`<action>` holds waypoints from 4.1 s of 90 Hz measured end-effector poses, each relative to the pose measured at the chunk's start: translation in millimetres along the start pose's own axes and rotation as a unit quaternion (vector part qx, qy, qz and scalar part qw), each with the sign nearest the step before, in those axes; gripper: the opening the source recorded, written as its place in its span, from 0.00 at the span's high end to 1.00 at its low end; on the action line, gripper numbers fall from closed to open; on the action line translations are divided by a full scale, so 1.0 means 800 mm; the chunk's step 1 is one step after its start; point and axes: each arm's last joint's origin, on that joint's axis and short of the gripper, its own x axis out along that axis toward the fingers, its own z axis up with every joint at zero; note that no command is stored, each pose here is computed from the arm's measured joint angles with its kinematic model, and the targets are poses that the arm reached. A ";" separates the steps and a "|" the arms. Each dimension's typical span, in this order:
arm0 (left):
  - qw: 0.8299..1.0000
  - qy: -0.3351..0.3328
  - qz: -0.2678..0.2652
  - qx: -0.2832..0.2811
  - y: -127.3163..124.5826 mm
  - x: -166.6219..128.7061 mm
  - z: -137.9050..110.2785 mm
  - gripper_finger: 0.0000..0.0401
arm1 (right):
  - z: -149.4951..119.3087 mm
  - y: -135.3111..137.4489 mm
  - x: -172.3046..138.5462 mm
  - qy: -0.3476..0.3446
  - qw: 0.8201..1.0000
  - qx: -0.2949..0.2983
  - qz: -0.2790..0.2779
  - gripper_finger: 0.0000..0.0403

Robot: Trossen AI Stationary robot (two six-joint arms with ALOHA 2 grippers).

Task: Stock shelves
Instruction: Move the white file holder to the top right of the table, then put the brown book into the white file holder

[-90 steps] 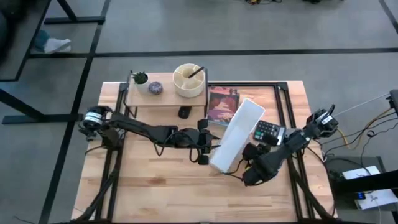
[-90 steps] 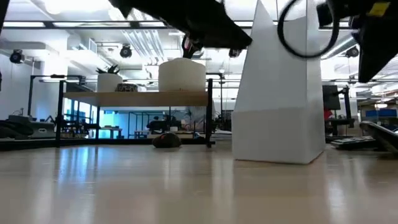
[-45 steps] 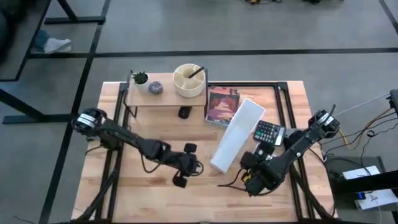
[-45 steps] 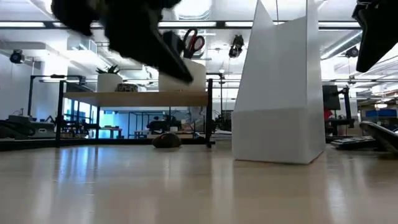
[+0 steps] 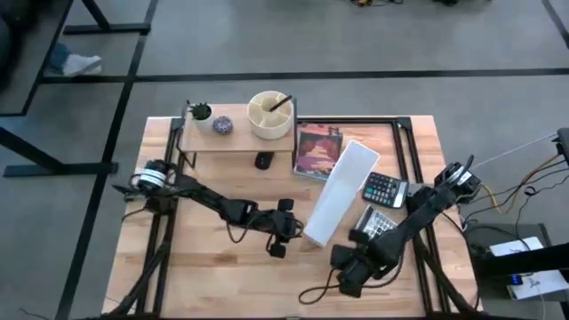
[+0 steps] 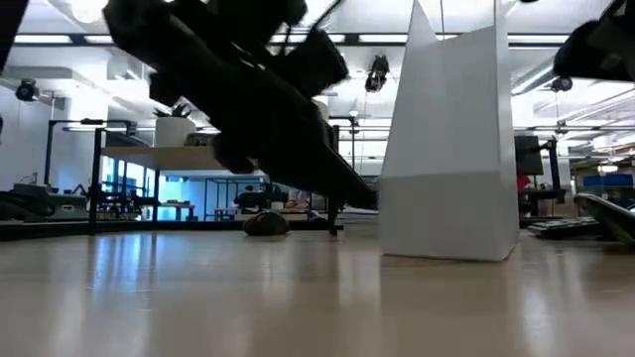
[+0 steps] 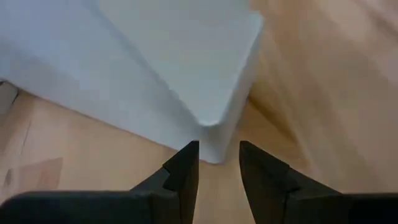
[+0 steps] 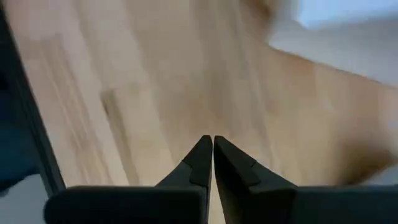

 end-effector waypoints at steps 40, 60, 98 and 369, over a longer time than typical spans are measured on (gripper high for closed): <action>0.999 -0.019 0.021 0.029 0.018 0.069 0.029 0.76 | -0.003 -0.016 0.028 -0.083 0.987 0.033 -0.135 1.00; 0.999 0.024 0.031 0.018 0.033 0.055 0.038 0.76 | -0.012 -0.047 0.037 -0.056 0.973 0.062 -0.216 1.00; 0.993 0.100 0.064 -0.025 0.023 -0.032 0.017 0.76 | -0.004 -0.115 0.047 -0.017 0.935 0.080 -0.345 1.00; 0.990 -0.015 0.132 -0.042 0.028 -0.045 -0.057 0.76 | 0.009 -0.120 0.076 0.047 0.851 -0.316 -0.417 0.40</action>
